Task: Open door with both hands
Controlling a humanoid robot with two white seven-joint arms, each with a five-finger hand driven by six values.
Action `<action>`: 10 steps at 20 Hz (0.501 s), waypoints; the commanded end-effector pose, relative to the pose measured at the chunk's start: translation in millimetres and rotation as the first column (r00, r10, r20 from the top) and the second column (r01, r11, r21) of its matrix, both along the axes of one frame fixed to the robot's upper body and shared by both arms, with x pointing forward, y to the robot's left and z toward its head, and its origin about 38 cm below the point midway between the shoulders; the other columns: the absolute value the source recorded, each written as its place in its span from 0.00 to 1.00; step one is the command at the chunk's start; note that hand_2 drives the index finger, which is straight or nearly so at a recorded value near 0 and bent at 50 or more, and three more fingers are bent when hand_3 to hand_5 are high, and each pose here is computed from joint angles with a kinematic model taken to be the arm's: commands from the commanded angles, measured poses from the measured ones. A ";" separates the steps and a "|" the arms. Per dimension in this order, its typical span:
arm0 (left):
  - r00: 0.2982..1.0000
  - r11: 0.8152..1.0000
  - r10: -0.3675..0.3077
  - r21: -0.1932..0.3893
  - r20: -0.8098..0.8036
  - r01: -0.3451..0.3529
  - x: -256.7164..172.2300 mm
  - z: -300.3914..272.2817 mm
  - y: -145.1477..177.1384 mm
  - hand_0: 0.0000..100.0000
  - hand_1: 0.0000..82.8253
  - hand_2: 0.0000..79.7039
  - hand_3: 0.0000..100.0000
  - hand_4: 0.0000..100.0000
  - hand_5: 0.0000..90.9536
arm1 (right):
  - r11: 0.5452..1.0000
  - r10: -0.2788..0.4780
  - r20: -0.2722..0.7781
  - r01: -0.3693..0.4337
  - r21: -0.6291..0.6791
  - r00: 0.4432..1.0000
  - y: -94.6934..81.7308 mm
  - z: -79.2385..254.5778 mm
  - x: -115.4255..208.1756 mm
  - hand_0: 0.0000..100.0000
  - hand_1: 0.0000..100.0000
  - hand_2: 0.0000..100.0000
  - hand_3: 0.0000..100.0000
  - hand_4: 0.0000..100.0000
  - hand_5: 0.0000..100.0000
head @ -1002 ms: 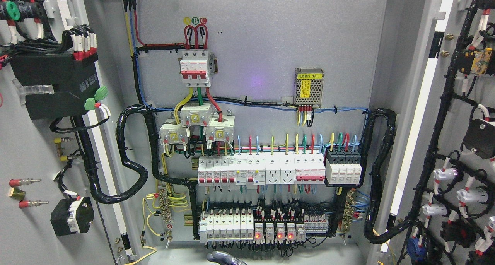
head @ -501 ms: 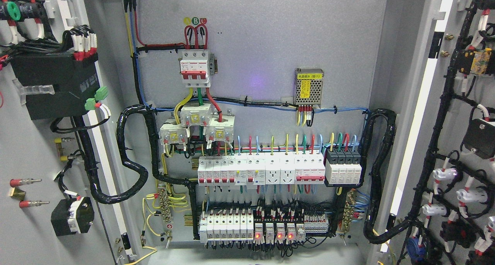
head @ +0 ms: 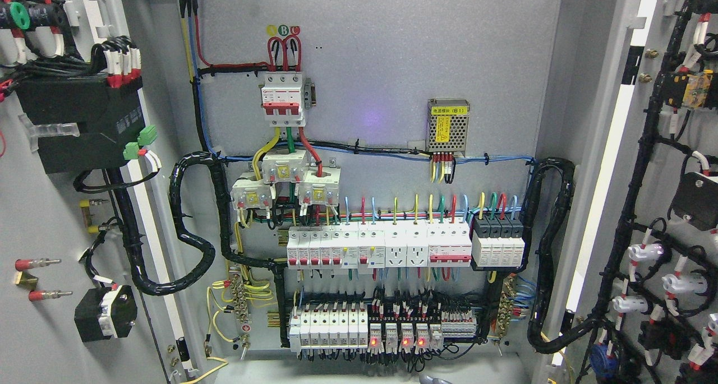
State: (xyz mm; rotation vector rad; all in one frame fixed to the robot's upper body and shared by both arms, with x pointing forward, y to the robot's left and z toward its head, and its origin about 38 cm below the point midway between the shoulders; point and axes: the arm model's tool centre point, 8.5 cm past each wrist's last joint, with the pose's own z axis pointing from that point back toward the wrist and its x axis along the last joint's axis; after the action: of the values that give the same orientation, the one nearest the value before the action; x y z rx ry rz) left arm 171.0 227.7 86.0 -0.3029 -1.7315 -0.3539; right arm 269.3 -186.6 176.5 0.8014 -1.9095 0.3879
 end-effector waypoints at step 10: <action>0.925 0.998 0.048 -0.059 0.378 -0.027 51.9 85.9 17.0 0.00 0.00 0.00 0.00 0.00 0.00 | 0.970 -0.227 0.141 0.236 -0.051 0.964 -80.2 19.0 -14.4 0.19 0.00 0.00 0.00 0.00 0.00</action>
State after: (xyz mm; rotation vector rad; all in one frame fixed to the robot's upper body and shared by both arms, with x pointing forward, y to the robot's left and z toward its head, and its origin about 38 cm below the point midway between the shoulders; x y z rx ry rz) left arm 205.1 231.9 137.3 -0.2884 -1.9936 -0.3681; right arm 258.4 -228.9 183.4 0.6546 -2.0157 0.3760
